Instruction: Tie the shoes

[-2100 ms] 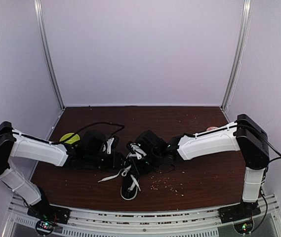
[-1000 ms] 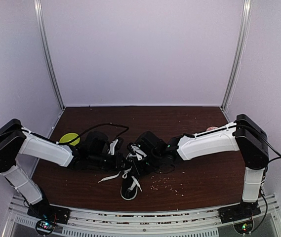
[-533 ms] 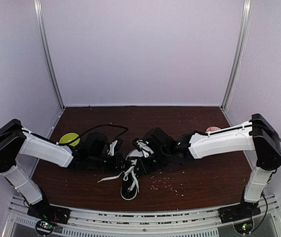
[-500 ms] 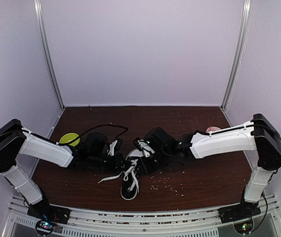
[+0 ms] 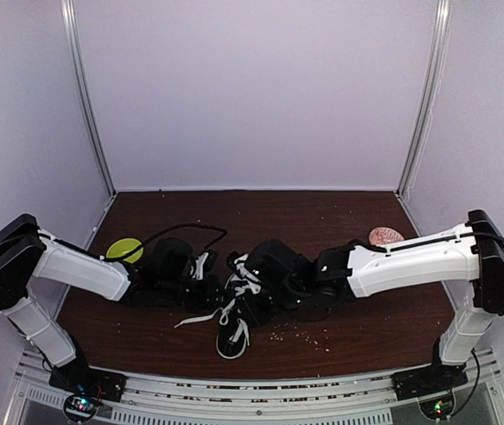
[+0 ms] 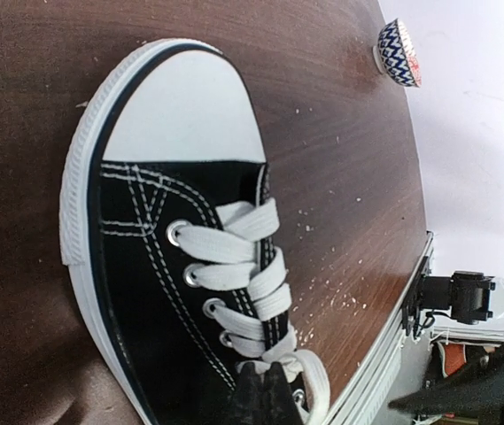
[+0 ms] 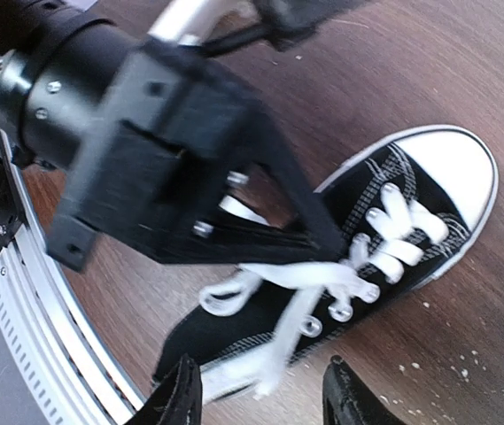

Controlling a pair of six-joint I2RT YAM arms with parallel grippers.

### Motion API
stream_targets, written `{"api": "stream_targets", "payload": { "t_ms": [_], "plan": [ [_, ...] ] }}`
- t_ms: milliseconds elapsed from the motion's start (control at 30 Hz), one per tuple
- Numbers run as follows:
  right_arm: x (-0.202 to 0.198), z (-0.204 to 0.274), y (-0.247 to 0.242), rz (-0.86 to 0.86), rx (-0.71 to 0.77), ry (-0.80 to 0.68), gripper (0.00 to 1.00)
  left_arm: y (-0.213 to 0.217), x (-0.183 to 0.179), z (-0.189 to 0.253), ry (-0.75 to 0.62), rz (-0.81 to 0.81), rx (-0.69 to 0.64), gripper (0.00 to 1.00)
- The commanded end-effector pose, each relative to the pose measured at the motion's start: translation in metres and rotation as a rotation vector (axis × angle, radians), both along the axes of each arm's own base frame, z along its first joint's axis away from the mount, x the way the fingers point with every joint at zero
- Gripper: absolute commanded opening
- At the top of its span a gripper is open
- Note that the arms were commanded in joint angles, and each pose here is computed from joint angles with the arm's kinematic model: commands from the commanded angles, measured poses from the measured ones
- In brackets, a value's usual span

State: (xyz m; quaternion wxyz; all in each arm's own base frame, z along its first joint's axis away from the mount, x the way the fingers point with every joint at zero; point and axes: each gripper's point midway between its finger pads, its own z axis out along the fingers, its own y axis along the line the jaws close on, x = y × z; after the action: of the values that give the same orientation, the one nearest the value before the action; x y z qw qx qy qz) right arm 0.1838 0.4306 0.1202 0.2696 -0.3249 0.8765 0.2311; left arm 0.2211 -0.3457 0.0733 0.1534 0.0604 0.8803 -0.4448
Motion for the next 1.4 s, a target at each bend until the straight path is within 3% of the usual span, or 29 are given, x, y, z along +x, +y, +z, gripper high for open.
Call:
{"api": "stream_targets", "payload": {
  "t_ms": [0,500,767,1067,1367],
  "plan": [
    [0.007,-0.012,0.007,-0.084,-0.079,-0.067,0.48,-0.001,0.003,0.01,-0.019,0.016,-0.029,0.0],
    [-0.005,-0.026,0.046,-0.031,-0.051,-0.083,0.54,0.004,-0.001,0.003,-0.005,0.02,-0.023,0.0],
    [-0.005,-0.032,0.05,-0.02,-0.063,-0.09,0.51,0.004,-0.004,0.007,-0.01,0.012,-0.04,0.0],
    [-0.003,-0.02,0.039,-0.006,-0.03,-0.149,0.46,0.003,-0.002,0.016,0.006,0.044,-0.082,0.0],
    [-0.002,0.015,0.013,-0.031,0.08,-0.186,0.48,-0.003,0.001,0.033,0.05,0.093,-0.183,0.0]
  ]
}}
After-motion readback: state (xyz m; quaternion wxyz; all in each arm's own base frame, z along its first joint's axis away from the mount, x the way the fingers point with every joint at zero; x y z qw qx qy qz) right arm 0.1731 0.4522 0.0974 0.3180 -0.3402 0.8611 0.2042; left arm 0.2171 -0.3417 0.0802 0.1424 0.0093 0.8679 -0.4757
